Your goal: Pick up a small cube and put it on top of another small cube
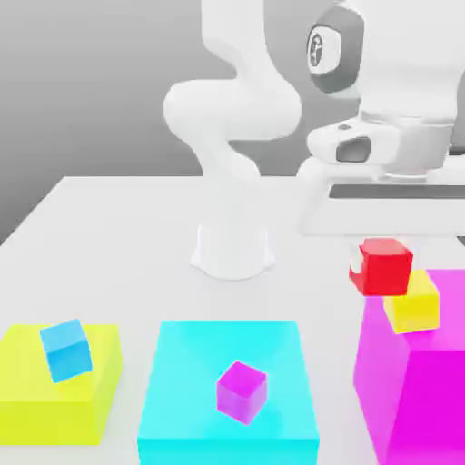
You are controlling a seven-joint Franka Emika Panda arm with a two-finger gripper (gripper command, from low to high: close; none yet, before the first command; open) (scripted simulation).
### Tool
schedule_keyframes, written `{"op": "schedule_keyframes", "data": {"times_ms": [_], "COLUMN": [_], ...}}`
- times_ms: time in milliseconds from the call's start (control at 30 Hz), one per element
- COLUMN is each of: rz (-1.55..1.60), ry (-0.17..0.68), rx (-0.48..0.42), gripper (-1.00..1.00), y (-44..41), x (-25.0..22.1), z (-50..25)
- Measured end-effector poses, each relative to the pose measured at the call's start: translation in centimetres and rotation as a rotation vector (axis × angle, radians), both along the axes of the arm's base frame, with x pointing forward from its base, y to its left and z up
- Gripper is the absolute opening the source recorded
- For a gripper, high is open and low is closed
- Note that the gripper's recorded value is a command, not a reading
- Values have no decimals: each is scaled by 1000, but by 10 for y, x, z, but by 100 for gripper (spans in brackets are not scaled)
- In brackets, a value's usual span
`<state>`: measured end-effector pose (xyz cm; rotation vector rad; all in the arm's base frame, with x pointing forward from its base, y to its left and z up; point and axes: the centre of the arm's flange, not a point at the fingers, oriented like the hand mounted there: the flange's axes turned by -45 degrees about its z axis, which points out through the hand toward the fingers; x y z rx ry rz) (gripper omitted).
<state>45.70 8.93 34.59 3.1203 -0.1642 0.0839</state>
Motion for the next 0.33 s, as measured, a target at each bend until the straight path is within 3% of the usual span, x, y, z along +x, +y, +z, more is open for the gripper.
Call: {"op": "schedule_keyframes", "data": {"times_ms": [133,167,333], "rz": [-216,-227,-225], "ry": [45,48,48], "rx": [24,25,25], "gripper": [-100,100,100], "y": [-77,-81,-80], "x": [6,5,5], "z": [-72,-88,-88]}}
